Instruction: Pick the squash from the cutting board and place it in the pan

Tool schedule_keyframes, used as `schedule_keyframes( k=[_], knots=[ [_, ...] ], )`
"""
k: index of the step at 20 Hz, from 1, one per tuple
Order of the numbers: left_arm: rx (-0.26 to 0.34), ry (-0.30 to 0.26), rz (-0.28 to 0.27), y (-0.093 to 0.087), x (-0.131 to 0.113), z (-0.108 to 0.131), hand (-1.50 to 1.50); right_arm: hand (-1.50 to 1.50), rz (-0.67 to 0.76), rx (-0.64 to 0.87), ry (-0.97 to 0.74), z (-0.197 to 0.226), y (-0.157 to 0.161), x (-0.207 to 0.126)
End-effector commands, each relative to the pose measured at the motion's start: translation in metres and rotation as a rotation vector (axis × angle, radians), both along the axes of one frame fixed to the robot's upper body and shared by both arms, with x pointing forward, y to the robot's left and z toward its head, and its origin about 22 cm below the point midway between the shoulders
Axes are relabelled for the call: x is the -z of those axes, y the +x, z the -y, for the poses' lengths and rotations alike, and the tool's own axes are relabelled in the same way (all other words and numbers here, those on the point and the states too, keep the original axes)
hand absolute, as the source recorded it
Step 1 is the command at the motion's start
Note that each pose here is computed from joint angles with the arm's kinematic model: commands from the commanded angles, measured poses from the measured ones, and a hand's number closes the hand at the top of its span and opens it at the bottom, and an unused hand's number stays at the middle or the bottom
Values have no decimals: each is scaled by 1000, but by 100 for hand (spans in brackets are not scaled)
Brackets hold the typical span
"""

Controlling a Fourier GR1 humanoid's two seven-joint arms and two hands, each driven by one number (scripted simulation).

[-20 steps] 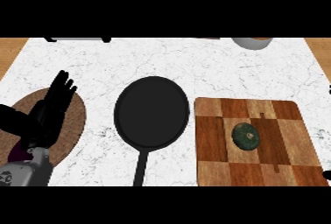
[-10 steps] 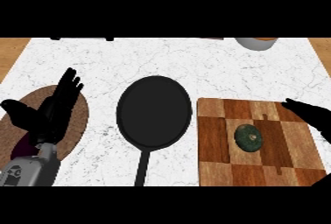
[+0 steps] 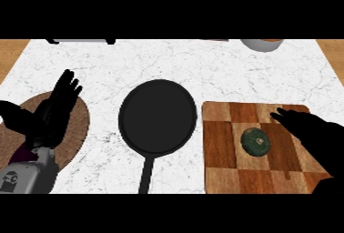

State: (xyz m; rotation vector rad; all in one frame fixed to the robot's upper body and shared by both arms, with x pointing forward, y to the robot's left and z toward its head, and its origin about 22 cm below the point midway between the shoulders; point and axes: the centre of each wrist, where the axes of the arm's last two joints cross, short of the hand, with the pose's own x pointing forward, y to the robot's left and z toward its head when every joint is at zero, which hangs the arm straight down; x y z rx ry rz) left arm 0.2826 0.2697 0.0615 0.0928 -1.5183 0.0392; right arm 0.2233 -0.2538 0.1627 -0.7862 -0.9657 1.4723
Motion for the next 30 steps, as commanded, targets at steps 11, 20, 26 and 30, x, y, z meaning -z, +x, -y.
schedule_keyframes(
  k=[11,20,26,30],
  knots=[
    [-12,9,18,-13,4,-7,0,-150,40,5,-77,-63,6,23],
    [-7,9,1,-14,-19,0,0,-150,14,72,-148,-50,20,46],
    [-13,13,24,7,-9,6,0,-150,-9,59,-118,-59,48,63],
    [0,2,-13,2,2,11,0,-150,-38,72,-154,-49,38,87]
  ],
)
